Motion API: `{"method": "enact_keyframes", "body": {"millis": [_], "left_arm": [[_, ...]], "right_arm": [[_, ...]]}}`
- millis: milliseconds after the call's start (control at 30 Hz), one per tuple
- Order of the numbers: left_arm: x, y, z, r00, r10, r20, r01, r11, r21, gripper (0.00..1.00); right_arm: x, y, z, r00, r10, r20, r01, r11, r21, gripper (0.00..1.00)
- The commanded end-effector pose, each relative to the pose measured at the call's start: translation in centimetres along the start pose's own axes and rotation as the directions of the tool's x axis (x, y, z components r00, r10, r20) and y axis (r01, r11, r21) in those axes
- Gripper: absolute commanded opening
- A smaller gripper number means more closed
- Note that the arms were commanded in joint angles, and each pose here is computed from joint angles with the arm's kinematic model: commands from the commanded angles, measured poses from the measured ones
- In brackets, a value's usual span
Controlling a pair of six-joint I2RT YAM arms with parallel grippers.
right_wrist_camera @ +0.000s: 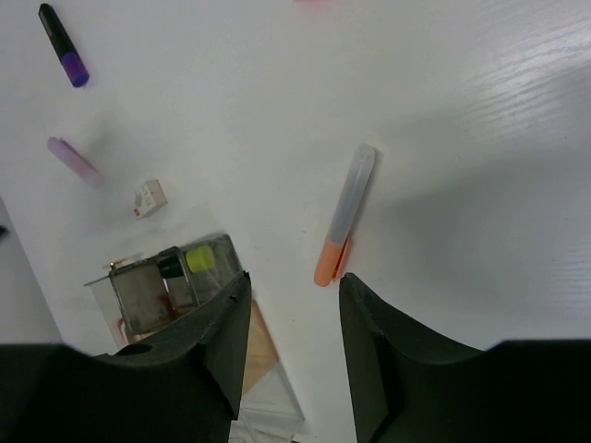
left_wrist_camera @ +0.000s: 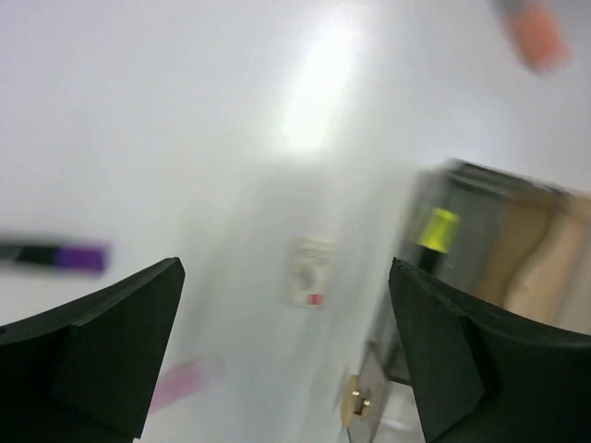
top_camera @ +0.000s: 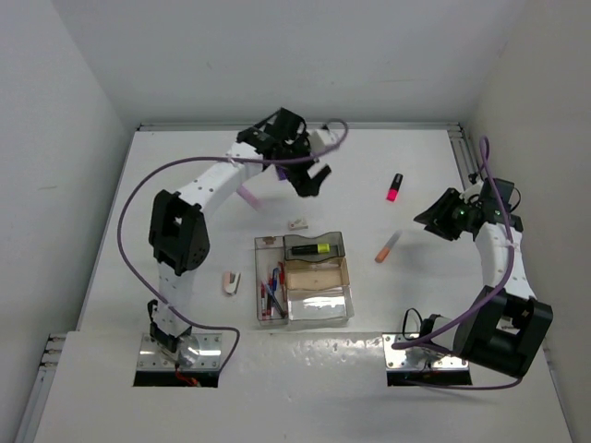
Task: Sort the stationery into containers
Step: Grab a piece of stationery with the left arm
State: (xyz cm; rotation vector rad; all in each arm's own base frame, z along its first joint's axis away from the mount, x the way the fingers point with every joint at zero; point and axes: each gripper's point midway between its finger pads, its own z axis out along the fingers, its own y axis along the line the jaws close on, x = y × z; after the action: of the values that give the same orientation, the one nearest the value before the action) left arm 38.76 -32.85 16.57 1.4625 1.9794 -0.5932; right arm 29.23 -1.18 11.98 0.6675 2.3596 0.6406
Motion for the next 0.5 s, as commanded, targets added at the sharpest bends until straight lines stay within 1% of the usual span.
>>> {"method": "enact_keyframes", "body": {"millis": [0,33,67,100,133,167,200,233,300,367,400,467], "left_arm": [[-1.8,11.0,-5.0,0.914,-0.335,0.229,0.403,0.811,-0.425,1.0],[-1.4,12.8,-5.8,0.878,-0.389,0.279,0.478,0.724,-0.496,1.0],[-0.6,14.2,-6.3,0.848,-0.428,0.311,0.528,0.646,-0.55,1.0],[0.7,15.8,-6.4,0.803,-0.479,0.355,0.588,0.542,-0.6,1.0],[1.1,16.2,-6.1,0.782,-0.498,0.375,0.613,0.505,-0.608,1.0],[2.5,17.5,-6.6,0.772,-0.511,0.377,0.618,0.469,-0.631,1.0],[4.1,18.6,-6.1,0.764,-0.532,0.364,0.618,0.444,-0.649,1.0],[4.5,18.8,-5.4,0.7,-0.58,0.417,0.686,0.383,-0.618,1.0],[6.1,19.7,-4.4,0.693,-0.591,0.412,0.678,0.342,-0.65,1.0],[6.6,20.3,-3.7,0.684,-0.599,0.416,0.686,0.334,-0.646,1.0],[7.3,20.9,-2.9,0.668,-0.613,0.422,0.695,0.311,-0.648,1.0],[8.2,21.1,-1.6,0.659,-0.626,0.416,0.694,0.292,-0.658,1.0]], "right_arm": [[-0.7,0.5,0.1,1.0,-0.005,0.028,0.006,1.0,-0.029,0.43],[-0.7,0.5,0.1,1.0,-0.003,0.026,0.004,1.0,-0.027,0.43],[-0.7,0.5,0.1,1.0,-0.013,0.025,0.014,1.0,-0.028,0.43],[-0.7,0.5,0.1,1.0,-0.015,0.027,0.016,0.999,-0.028,0.43],[-0.7,0.4,0.2,1.0,-0.017,0.025,0.017,1.0,-0.024,0.43],[-0.6,0.3,0.2,1.0,-0.018,0.024,0.018,1.0,-0.024,0.43],[-0.7,0.3,0.2,1.0,-0.017,0.025,0.017,1.0,-0.022,0.43],[-0.7,0.3,0.2,1.0,-0.015,0.025,0.015,1.0,-0.022,0.43],[-0.6,0.2,0.4,1.0,-0.012,0.022,0.012,1.0,-0.022,0.43],[-0.6,0.1,0.5,1.0,-0.004,0.019,0.004,1.0,-0.02,0.43],[-0.6,0.2,0.5,1.0,-0.003,0.02,0.004,1.0,-0.023,0.43],[-0.6,0.1,0.6,1.0,0.0,0.016,0.0,1.0,-0.02,0.43]]}}
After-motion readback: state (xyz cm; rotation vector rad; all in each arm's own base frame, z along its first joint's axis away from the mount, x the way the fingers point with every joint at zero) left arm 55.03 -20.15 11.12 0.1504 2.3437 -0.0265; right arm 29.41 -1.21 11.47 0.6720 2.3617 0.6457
